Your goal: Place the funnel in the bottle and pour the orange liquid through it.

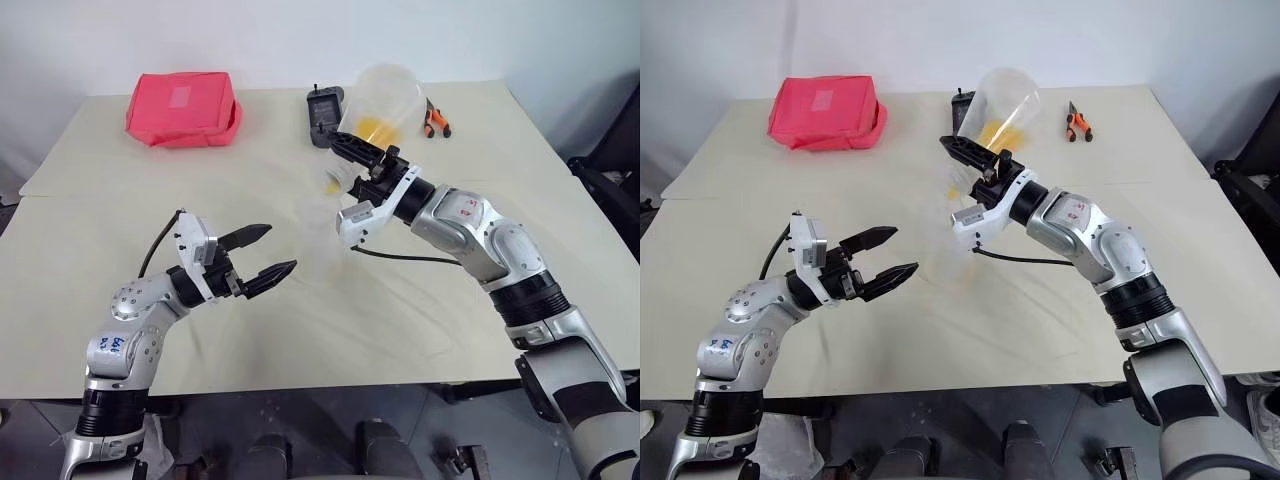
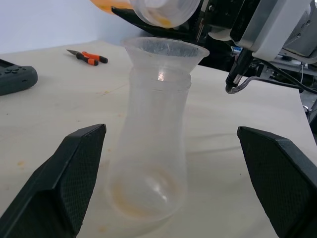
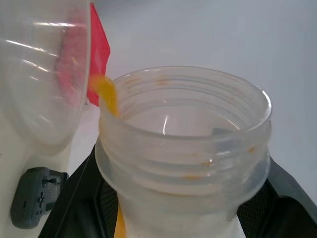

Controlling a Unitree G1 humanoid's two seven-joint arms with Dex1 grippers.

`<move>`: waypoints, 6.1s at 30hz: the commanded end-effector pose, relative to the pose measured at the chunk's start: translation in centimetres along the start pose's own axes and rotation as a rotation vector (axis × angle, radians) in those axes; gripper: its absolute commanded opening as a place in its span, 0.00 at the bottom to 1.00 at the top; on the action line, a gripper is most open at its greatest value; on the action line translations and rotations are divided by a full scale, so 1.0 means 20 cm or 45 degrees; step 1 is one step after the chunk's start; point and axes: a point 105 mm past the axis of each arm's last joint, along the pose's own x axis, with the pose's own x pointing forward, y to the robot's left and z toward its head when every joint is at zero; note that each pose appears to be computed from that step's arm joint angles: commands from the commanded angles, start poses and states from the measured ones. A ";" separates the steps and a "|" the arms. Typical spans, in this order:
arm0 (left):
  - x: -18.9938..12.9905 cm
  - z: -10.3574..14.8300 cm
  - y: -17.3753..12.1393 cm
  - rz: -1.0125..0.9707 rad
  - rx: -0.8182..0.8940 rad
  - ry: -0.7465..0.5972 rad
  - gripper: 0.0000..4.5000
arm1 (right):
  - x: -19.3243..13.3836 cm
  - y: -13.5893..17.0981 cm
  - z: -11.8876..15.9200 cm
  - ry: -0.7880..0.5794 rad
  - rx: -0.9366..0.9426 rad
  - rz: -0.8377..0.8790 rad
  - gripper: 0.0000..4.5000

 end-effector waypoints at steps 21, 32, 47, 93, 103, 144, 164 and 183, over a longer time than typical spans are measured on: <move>0.03 0.04 -0.02 -0.025 0.033 -0.047 1.00 | 0.00 -0.12 -0.03 -0.021 -0.131 -0.142 0.56; 0.04 0.04 -0.02 -0.028 0.029 -0.054 1.00 | 0.00 -0.14 -0.02 -0.034 -0.155 -0.166 0.56; 0.06 0.03 -0.02 -0.032 0.030 -0.063 1.00 | 0.02 -0.16 0.00 -0.050 -0.160 -0.170 0.56; 0.05 0.05 -0.03 -0.033 0.044 -0.085 1.00 | 0.06 -0.19 0.04 -0.097 -0.206 -0.209 0.56; 0.06 0.05 -0.03 -0.038 0.043 -0.089 1.00 | 0.07 -0.18 0.05 -0.112 -0.223 -0.203 0.56; 0.06 0.05 -0.03 -0.027 0.040 -0.099 1.00 | 0.06 -0.17 0.05 -0.109 -0.184 -0.207 0.56; 0.04 0.05 -0.02 -0.025 0.044 -0.080 1.00 | -0.37 -0.17 -0.58 0.445 1.687 -0.408 0.56; 0.03 0.06 -0.01 -0.035 0.049 -0.059 1.00 | -0.70 0.19 -0.60 0.724 2.149 -0.389 0.86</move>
